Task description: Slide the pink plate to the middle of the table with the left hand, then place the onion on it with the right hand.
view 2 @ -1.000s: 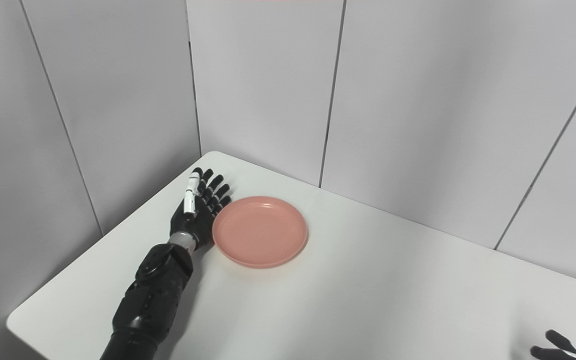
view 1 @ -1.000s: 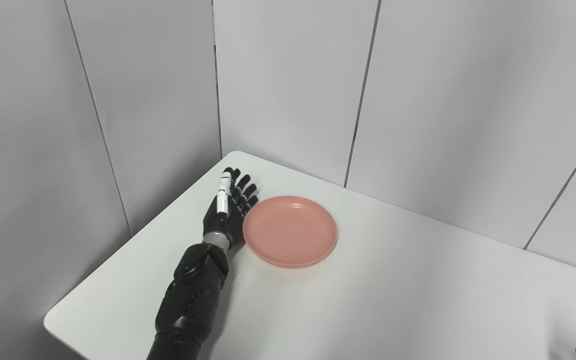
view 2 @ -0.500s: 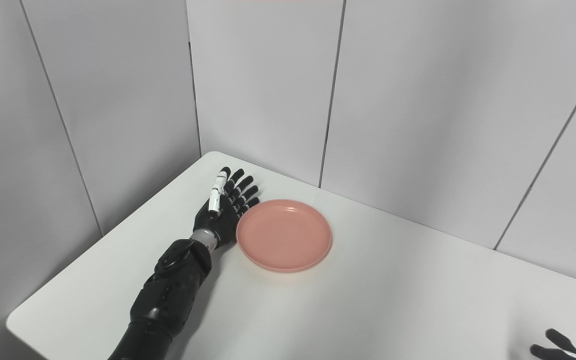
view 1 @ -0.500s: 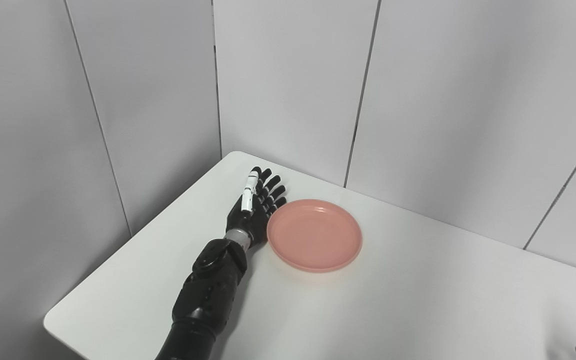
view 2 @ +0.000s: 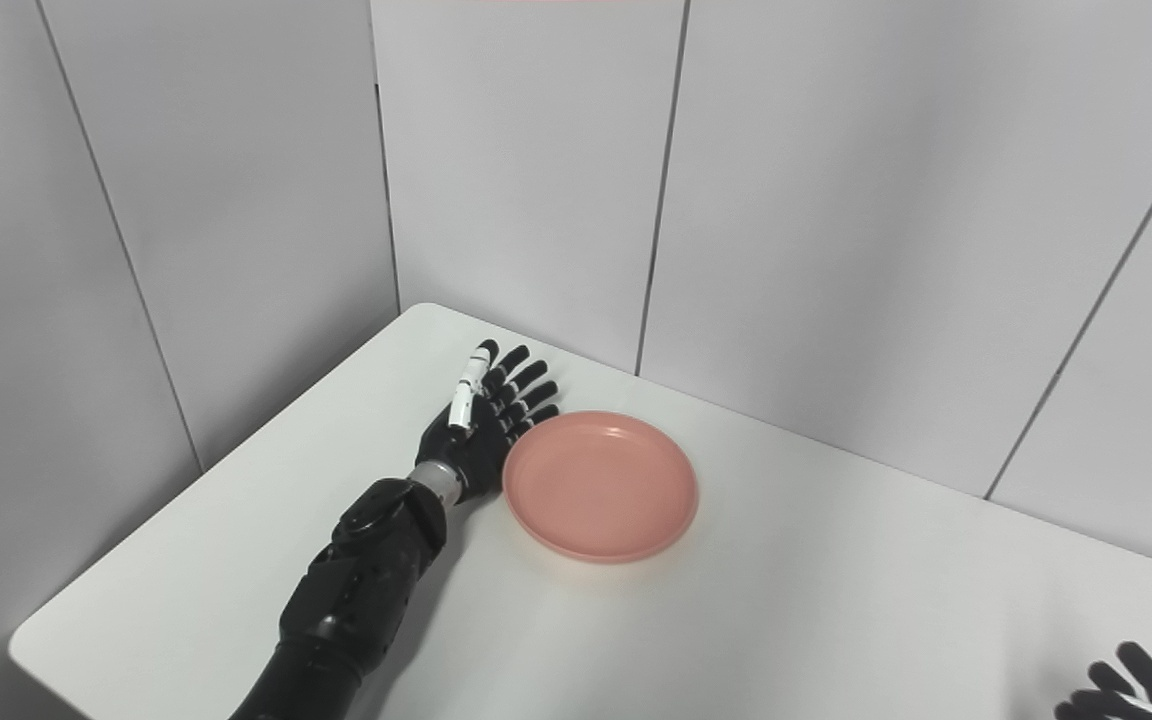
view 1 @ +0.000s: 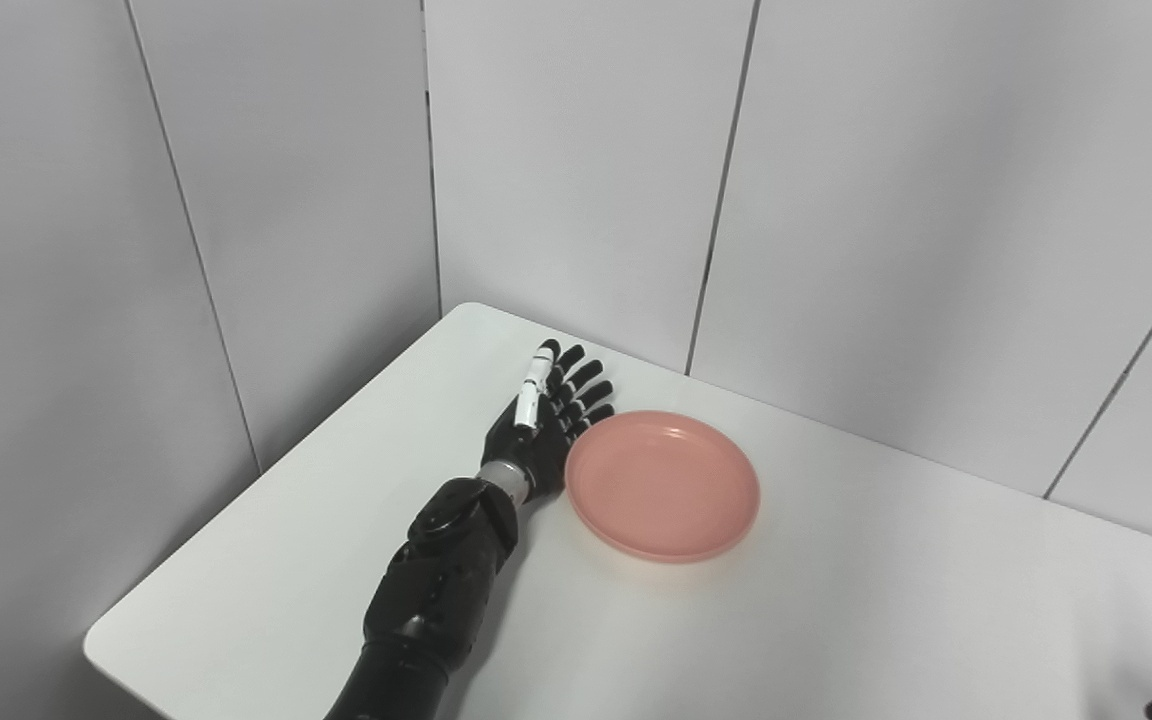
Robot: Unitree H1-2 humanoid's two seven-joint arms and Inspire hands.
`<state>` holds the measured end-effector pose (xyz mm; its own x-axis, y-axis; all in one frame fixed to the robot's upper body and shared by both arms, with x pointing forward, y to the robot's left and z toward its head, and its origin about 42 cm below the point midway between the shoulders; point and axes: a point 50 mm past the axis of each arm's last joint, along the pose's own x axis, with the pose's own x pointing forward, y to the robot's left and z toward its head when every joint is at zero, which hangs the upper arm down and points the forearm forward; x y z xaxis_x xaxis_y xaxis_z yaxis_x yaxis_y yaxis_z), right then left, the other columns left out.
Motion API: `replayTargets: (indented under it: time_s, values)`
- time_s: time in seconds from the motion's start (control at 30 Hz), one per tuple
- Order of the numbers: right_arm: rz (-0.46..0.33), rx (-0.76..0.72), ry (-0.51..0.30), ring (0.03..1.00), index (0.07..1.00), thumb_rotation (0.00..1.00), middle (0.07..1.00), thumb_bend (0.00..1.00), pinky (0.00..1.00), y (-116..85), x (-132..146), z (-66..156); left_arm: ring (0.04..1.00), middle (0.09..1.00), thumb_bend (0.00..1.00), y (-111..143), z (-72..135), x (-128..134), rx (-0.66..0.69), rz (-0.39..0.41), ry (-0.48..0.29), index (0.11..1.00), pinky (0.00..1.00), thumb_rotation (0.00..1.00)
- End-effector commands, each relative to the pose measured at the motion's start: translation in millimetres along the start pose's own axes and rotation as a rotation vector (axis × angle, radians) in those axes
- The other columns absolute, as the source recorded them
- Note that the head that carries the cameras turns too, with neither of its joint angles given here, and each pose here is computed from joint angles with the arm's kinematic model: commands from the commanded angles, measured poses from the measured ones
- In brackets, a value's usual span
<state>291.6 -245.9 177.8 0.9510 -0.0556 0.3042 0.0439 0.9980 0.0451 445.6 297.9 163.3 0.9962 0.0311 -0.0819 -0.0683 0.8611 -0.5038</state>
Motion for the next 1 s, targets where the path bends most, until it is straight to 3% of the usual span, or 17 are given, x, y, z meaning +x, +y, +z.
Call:
replayTargets:
  time_s: [0.0,0.1,0.27,0.37,0.4,0.47,0.63,0.97]
  values:
    - [0.015,0.013,-0.044,0.924,0.851,0.92,0.931,0.44,0.88,6,4,15,0.897,0.915,0.41,-11,-3,3,0.001,-0.022,0.047,0.923,0.9,1.0]
    - [0.012,0.016,-0.044,0.965,0.906,0.94,0.965,0.46,0.98,9,3,18,0.916,0.942,0.43,-17,-4,4,0.004,-0.049,0.057,0.938,0.91,1.0]
    - [0.029,-0.021,-0.037,0.999,0.988,1.0,0.999,0.54,1.0,14,4,26,0.929,0.953,0.42,-27,-5,2,-0.004,-0.085,0.07,0.945,0.92,1.0]
    - [0.026,-0.022,-0.031,1.0,0.999,1.0,1.0,0.47,1.0,16,3,31,0.941,0.961,0.42,-32,-6,1,0.001,-0.103,0.074,0.953,0.94,1.0]
    - [0.025,-0.022,-0.031,1.0,1.0,1.0,1.0,0.39,1.0,17,2,33,0.936,0.957,0.42,-34,-6,1,0.002,-0.104,0.076,0.95,0.93,1.0]
    - [0.023,-0.02,-0.023,1.0,1.0,1.0,1.0,0.32,1.0,19,1,36,0.932,0.954,0.42,-39,-7,0,0.01,-0.104,0.081,0.948,0.93,1.0]
    - [0.014,-0.028,-0.015,1.0,1.0,1.0,1.0,0.2,1.0,23,-1,40,0.918,0.938,0.41,-48,-5,-2,0.002,-0.118,0.09,0.936,0.91,1.0]
    - [0.036,-0.013,-0.008,1.0,1.0,1.0,1.0,0.22,1.0,24,-2,37,0.931,0.949,0.42,-70,-8,-3,0.009,-0.162,0.121,0.942,0.92,1.0]
